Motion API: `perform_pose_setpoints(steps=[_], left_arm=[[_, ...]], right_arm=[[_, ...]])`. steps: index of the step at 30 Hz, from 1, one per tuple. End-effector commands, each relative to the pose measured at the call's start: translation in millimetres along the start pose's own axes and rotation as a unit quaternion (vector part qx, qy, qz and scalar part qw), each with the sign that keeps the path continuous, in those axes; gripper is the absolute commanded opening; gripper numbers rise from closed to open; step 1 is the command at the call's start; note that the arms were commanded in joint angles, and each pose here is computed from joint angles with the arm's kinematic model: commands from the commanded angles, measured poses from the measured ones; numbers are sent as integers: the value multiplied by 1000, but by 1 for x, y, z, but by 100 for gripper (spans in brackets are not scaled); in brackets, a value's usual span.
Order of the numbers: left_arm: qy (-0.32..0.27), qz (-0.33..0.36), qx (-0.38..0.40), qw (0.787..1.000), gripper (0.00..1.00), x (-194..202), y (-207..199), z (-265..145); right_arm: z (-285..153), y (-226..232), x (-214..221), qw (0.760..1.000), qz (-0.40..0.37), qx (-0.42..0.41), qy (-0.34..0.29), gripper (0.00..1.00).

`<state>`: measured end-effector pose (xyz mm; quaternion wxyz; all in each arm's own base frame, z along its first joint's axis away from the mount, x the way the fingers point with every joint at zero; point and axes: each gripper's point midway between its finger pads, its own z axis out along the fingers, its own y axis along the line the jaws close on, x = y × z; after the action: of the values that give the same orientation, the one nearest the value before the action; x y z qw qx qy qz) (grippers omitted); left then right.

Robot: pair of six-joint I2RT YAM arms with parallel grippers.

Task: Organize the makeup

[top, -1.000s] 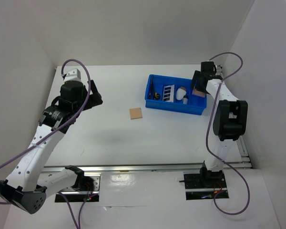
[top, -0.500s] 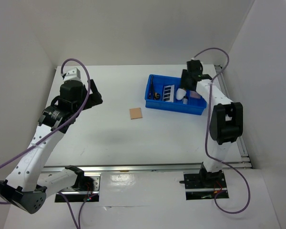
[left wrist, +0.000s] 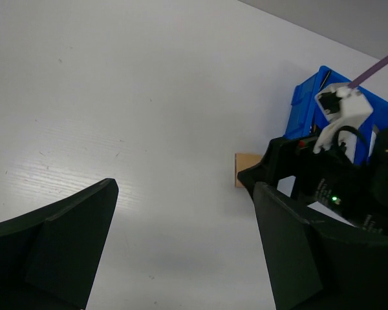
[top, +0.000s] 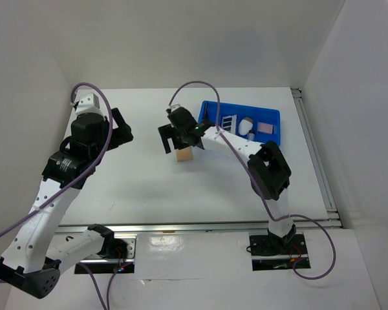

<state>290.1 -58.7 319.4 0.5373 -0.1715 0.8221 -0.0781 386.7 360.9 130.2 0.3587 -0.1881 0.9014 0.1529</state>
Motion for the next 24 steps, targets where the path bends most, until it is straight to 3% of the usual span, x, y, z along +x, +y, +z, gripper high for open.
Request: perform_pose_setpoints(steps=[1,8,24], left_arm=[[-12,-1,-5,1000,100,-9,0,-4],[-6,6,-3,1000,100,-5,0,-3],[-6,10,-3,1000,100,-2,2,-2]], right_arm=[[13,0,20,998,38,25,40,98],[41,-15,41,992,67,80,72,100],[72,-35,72,986,77,107,101,100]])
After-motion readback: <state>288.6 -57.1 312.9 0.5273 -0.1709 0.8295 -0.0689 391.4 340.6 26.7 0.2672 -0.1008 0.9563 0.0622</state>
